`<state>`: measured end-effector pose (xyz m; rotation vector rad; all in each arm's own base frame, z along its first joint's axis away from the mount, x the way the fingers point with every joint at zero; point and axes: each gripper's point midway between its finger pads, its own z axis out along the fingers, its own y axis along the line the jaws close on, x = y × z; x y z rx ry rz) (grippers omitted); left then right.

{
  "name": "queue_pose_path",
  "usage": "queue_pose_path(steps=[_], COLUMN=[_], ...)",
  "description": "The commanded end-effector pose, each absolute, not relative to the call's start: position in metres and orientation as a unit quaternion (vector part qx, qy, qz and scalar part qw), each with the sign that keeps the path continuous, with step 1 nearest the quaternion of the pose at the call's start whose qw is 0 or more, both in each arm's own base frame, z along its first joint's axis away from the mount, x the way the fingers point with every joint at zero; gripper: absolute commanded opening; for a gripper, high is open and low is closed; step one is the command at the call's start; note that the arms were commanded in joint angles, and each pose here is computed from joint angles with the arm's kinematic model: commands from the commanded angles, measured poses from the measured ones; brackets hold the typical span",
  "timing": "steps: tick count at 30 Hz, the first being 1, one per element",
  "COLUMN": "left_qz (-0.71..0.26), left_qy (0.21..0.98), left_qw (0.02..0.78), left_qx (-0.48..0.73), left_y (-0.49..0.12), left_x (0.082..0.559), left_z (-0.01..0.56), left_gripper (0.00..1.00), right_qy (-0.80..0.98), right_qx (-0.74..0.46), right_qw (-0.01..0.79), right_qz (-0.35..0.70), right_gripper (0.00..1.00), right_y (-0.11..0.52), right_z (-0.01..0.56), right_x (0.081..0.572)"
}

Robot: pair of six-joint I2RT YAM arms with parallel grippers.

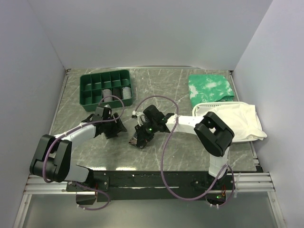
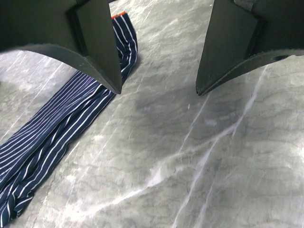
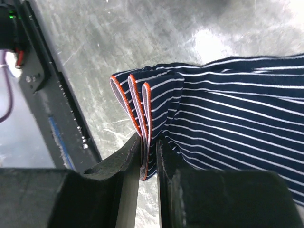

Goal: Roll the underwear
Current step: Roll the underwear to the center of the board.

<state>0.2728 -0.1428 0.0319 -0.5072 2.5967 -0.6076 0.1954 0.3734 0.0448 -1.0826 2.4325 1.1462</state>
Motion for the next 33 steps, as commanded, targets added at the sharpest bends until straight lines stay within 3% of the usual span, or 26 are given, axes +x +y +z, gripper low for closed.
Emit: queue_pose_path(steps=[1, 9, 23, 33], left_qz=[-0.222, -0.265, -0.381, -0.397], left_qy=[0.936, 0.926, 0.871, 0.865], left_qw=[0.202, 0.206, 0.292, 0.300], left_qx=[-0.183, -0.170, -0.106, -0.064], left_y=[-0.142, -0.152, -0.177, -0.190], left_x=[0.262, 0.250, 0.241, 0.240], left_z=[0.028, 0.030, 0.064, 0.051], left_gripper=[0.70, 0.69, 0.70, 0.59], right_qy=[0.812, 0.826, 0.829, 0.832], right_qx=[-0.344, -0.247, -0.223, -0.221], right_qw=[0.098, 0.073, 0.025, 0.022], right_qz=[0.462, 0.501, 0.512, 0.509], right_gripper=[0.10, 0.09, 0.10, 0.11], right_y=[0.385, 0.371, 0.367, 0.361], right_z=[0.058, 0.043, 0.025, 0.022], right_x=[0.197, 0.221, 0.234, 0.240])
